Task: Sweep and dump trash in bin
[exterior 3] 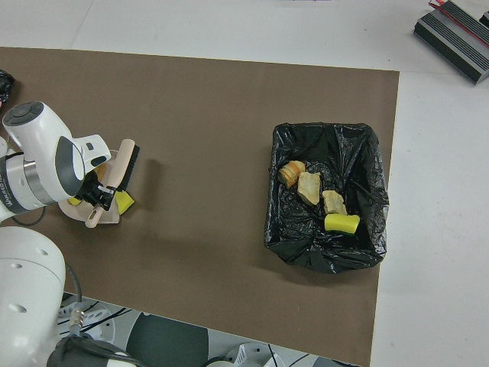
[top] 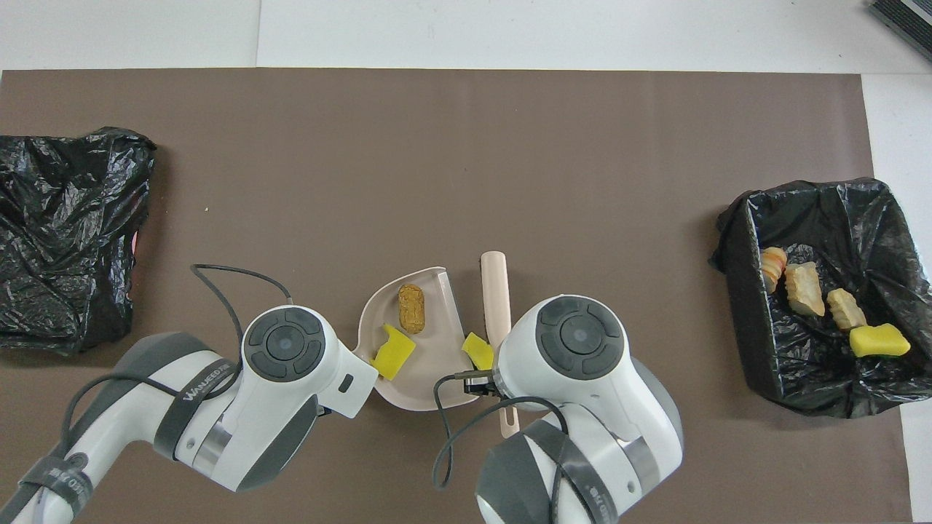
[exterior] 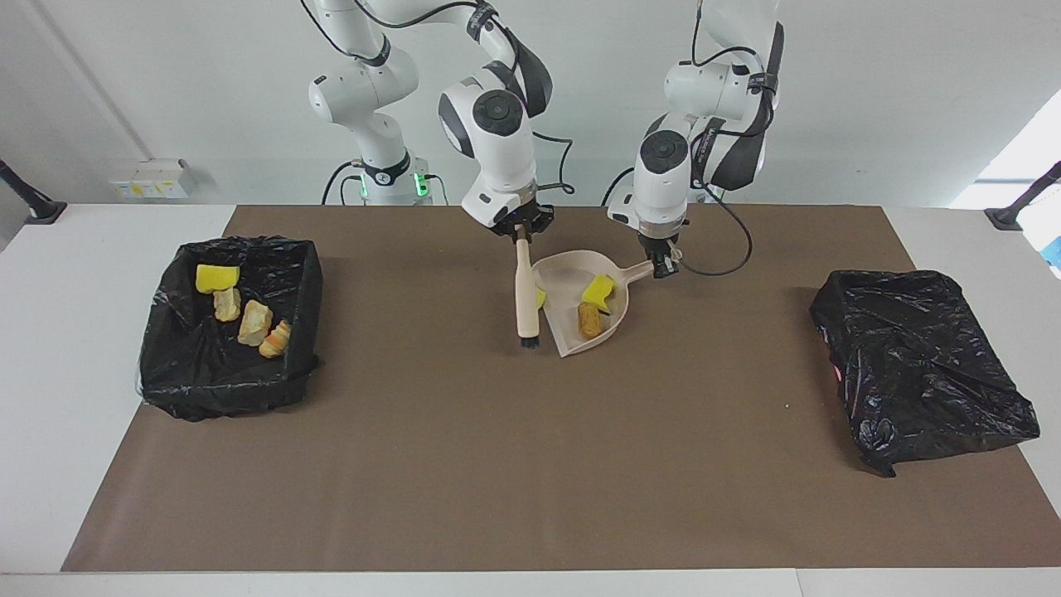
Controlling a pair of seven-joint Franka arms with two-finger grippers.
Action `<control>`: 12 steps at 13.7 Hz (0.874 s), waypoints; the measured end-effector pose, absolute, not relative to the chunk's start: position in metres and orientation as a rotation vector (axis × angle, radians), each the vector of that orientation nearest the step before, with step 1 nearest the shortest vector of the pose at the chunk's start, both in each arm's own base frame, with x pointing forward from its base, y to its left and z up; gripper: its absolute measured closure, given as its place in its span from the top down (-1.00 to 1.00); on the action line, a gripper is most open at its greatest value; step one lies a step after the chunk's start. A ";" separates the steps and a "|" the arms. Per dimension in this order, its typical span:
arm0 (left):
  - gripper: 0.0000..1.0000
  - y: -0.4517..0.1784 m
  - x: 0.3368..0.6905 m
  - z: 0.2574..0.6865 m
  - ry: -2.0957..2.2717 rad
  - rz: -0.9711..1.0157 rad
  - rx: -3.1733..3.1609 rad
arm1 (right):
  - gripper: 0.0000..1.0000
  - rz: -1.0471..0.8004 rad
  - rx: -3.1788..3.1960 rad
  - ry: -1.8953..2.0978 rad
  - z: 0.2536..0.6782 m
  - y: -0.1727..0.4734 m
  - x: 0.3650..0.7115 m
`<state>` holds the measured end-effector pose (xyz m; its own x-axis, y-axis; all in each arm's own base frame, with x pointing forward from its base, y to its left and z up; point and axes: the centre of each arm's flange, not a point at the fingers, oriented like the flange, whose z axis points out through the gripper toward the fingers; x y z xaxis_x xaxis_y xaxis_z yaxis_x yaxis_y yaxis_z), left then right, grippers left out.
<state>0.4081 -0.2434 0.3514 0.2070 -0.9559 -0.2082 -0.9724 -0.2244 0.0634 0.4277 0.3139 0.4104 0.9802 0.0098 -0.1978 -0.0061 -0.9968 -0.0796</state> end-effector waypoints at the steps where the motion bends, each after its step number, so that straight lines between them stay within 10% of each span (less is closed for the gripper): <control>1: -0.37 -0.243 0.408 0.351 1.902 0.311 -2.377 | -0.49 0.313 -3.055 -0.011 0.405 0.302 0.429; 12: -0.37 -0.243 0.408 0.351 1.900 0.311 -2.379 | -0.49 0.355 -2.921 0.020 0.370 0.355 0.364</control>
